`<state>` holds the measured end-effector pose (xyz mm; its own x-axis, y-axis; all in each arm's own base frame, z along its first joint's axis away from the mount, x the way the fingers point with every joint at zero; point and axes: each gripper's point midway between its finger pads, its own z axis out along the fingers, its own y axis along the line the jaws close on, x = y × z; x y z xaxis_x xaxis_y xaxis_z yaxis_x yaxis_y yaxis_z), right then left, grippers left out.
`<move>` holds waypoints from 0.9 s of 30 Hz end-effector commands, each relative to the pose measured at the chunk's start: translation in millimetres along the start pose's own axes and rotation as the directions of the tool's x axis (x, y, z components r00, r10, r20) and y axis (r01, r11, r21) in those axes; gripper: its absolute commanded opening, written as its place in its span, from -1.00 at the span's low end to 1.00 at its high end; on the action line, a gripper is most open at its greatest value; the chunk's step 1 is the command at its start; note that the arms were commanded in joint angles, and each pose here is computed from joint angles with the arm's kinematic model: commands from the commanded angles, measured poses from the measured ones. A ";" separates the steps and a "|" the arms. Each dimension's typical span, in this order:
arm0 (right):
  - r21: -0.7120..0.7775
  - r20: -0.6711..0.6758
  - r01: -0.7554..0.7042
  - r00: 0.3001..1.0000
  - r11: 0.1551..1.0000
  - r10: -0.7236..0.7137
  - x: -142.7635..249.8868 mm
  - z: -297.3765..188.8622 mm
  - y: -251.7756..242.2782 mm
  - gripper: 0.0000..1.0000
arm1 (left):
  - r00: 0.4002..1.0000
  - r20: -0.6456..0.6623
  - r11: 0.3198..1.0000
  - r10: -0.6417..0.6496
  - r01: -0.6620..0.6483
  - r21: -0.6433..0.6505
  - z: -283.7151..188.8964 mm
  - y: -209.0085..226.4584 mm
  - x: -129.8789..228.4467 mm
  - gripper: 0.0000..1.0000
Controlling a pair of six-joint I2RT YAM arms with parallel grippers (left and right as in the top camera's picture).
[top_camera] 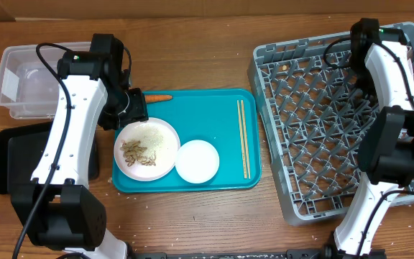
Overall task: Sort waste into correct bins and load items into the dishwasher
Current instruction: 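Lift the pink bowl with the right gripper and carry it over the rack, then lower the pink bowl into the rack's upper right corner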
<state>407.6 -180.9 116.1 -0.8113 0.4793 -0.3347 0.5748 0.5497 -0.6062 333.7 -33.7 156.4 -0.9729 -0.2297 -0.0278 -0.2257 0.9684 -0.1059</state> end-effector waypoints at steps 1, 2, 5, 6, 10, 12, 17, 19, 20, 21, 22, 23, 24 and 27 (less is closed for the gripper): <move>-0.063 -0.054 0.006 0.999 0.998 -0.009 10.2 1.7 12.3 -0.38 | 0.999 0.039 1.000 0.005 -0.006 0.024 -11.4 -6.5 -2.2 0.18; -0.069 -0.055 0.006 0.998 0.998 -0.010 10.9 -0.1 12.4 -0.35 | 0.999 0.040 1.000 0.005 -0.006 0.024 -11.4 -6.5 -2.5 0.18; -0.122 -0.037 -0.019 0.999 0.992 0.014 6.8 -13.9 13.4 -0.19 | 0.999 0.040 1.000 0.005 -0.006 0.024 -11.4 -6.5 -2.5 0.17; -0.146 -0.032 -0.021 0.999 0.989 0.017 5.5 -18.3 14.5 -0.19 | 0.999 0.040 1.000 0.005 -0.006 0.024 -11.4 -6.5 -2.5 0.17; -0.244 -0.003 -0.017 1.000 0.970 0.017 1.3 -43.5 14.6 -0.19 | 0.999 0.040 1.000 0.005 -0.006 0.024 -11.4 -6.5 -2.3 0.17; -0.297 0.027 -0.021 0.999 0.955 0.030 -1.4 -64.7 8.8 -0.18 | 0.999 0.040 1.000 0.005 -0.006 0.024 -11.4 -6.5 -2.5 0.18; -0.428 0.075 -0.063 0.992 0.902 0.105 -6.6 -111.1 -10.7 -0.05 | 0.999 0.040 1.000 0.005 -0.006 0.024 -11.4 -6.5 -2.4 0.17; -0.473 0.094 -0.079 0.986 0.877 0.140 -9.6 -126.4 -18.8 0.19 | 0.999 0.039 1.000 0.005 -0.006 0.024 -11.4 -6.5 -2.2 0.18; -0.495 0.107 -0.088 0.981 0.864 0.161 -12.1 -134.2 -23.3 0.28 | 0.999 0.039 1.000 0.005 -0.006 0.024 -11.4 -6.4 -2.1 0.17; -0.507 0.121 -0.096 0.976 0.857 0.181 -14.7 -139.9 -28.0 0.29 | 0.999 0.038 1.000 0.005 -0.006 0.023 -11.4 -6.4 -2.0 0.17; -0.514 0.133 -0.103 0.971 0.852 0.197 -17.1 -144.2 -32.2 0.28 | 0.999 0.039 1.000 0.005 -0.006 0.023 -11.4 -6.4 -2.0 0.18; -0.517 0.147 -0.102 0.968 0.850 0.205 -19.2 -147.3 -35.5 0.24 | 0.999 0.039 1.000 0.005 -0.006 0.023 -11.4 -6.4 -2.0 0.18; -0.518 0.158 -0.090 0.967 0.851 0.199 -20.4 -148.6 -36.0 0.18 | 0.999 0.039 1.000 0.005 -0.006 0.024 -11.4 -6.4 -2.1 0.18; -0.516 0.187 -0.061 0.965 0.855 0.182 -26.9 -146.5 -36.1 0.04 | 0.999 0.038 1.000 0.005 -0.006 0.023 -11.4 -6.3 -1.9 0.18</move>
<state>418.9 -111.0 250.1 -0.6867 0.4623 -0.5610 0.6225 0.7726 -0.1252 334.6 -33.7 156.4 -0.9727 -0.2297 -0.0315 -0.2253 0.9684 -0.1069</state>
